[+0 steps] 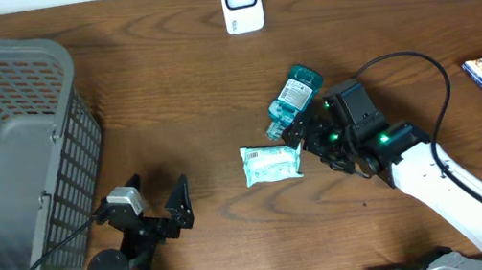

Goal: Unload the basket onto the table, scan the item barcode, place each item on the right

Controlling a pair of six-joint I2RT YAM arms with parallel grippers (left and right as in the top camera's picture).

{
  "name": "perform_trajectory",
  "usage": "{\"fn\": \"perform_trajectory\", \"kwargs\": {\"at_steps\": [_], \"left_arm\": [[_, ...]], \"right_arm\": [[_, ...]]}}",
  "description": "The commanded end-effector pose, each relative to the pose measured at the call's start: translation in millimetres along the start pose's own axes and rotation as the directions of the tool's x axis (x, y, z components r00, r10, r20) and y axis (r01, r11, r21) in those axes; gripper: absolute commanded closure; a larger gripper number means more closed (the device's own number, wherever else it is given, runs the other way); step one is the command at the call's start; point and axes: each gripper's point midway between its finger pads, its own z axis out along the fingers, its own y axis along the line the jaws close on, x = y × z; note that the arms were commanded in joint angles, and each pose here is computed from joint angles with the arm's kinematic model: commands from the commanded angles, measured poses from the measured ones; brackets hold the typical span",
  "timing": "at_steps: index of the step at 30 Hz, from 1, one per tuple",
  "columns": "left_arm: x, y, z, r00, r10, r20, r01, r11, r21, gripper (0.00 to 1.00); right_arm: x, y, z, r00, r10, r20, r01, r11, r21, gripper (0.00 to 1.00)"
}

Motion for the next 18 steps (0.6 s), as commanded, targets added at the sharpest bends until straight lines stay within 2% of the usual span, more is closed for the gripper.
{"fn": "perform_trajectory", "kwargs": {"at_steps": [1, 11, 18], "left_arm": [[15.0, 3.6, 1.9, 0.999, -0.01, -0.036, 0.01, 1.0, -0.003, 0.01], [15.0, 3.6, 1.9, 0.999, -0.01, -0.036, 0.01, 1.0, -0.003, 0.01], [15.0, 3.6, 1.9, 0.999, -0.01, -0.036, 0.01, 1.0, -0.003, 0.01]], "right_arm": [[2.4, 0.7, 7.6, 1.0, 0.03, -0.008, -0.03, 1.0, 0.0, 0.03], [34.6, -1.9, 44.3, 0.976, 0.203, -0.085, -0.196, 0.978, 0.077, 0.01], [45.8, 3.9, 79.9, 0.976, 0.192, -0.107, -0.185, 0.98, 0.069, 0.01]]}}
